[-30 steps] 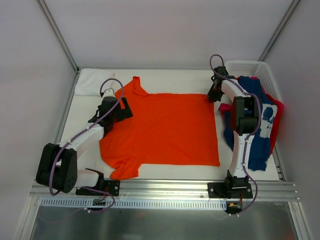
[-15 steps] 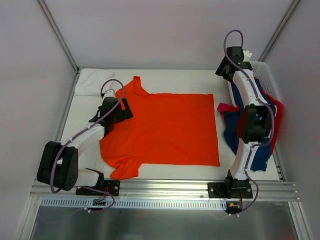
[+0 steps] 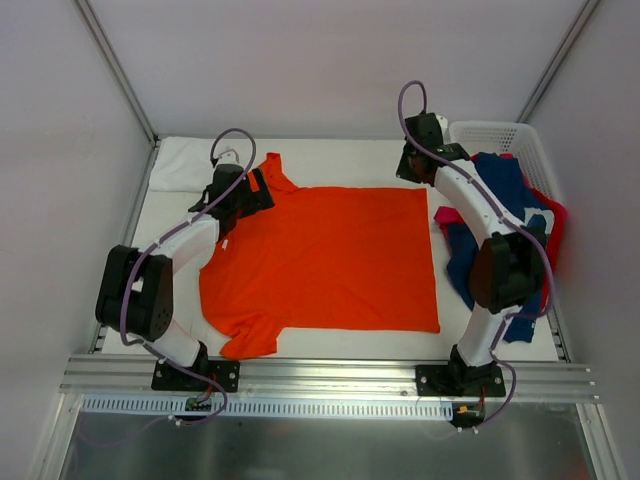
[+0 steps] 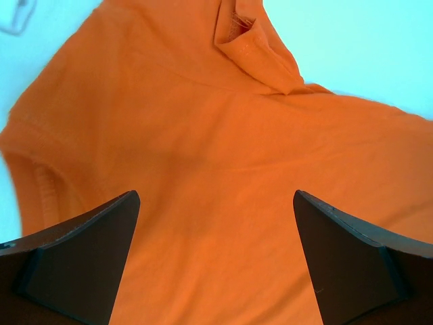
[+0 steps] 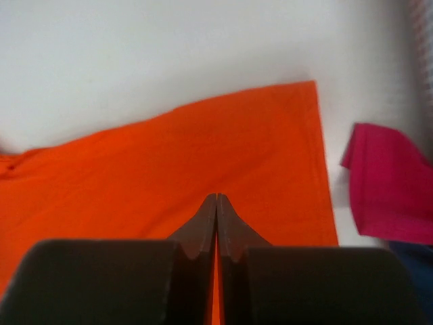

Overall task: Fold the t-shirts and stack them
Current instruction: Flatten the tshirt out

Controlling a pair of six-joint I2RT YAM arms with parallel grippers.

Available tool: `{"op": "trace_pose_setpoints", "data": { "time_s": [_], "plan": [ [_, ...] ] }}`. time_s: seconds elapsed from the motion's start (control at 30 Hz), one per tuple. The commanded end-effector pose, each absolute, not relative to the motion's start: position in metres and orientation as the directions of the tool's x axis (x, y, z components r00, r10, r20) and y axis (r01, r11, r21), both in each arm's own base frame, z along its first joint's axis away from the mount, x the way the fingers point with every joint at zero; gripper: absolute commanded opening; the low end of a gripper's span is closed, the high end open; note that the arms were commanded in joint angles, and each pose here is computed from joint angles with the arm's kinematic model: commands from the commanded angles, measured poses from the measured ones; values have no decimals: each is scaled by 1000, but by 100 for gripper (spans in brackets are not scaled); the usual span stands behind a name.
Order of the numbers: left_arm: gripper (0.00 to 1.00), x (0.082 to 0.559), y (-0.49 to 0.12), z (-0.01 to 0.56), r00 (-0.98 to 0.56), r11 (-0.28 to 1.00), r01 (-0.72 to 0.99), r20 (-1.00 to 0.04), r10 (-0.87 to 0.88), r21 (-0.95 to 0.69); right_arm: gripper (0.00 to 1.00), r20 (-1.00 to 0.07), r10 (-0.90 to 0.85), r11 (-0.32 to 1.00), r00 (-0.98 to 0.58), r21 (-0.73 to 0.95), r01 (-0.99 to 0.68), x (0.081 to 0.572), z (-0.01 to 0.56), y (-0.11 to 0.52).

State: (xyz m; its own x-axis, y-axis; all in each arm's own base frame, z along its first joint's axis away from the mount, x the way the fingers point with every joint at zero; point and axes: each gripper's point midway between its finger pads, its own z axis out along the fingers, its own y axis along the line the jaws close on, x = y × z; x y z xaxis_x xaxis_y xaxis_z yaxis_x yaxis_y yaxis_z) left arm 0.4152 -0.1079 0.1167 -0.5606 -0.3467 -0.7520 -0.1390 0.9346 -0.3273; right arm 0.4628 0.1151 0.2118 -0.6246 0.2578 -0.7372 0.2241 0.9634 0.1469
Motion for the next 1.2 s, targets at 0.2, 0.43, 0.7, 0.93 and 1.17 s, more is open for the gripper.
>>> {"op": "trace_pose_setpoints", "data": {
  "time_s": [0.2, 0.43, 0.7, 0.93, 1.17],
  "plan": [
    [72, 455, -128, 74, -679, 948, -86, -678, -282, -307, 1, -507, 236, 968, -829, 199, 153, 471, 88, 165],
    [0, 468, -131, 44, -747, 935, -125, -589, -309, -332, 0, -450, 253, 962, -856, 212, 172, 481, 54, 166],
    [1, 485, -123, 26, -768, 908, -198, -517, -377, -369, 0, -410, 303, 941, -860, 270, 203, 497, 40, 158],
    [7, 514, -113, 25, -778, 902, -242, -484, -400, -358, 0, -384, 373, 907, -845, 341, 246, 523, 37, 145],
    [13, 538, -113, 6, -804, 887, -271, -420, -422, -374, 1, -332, 454, 845, -827, 453, 283, 551, 35, 139]
  ]
}}
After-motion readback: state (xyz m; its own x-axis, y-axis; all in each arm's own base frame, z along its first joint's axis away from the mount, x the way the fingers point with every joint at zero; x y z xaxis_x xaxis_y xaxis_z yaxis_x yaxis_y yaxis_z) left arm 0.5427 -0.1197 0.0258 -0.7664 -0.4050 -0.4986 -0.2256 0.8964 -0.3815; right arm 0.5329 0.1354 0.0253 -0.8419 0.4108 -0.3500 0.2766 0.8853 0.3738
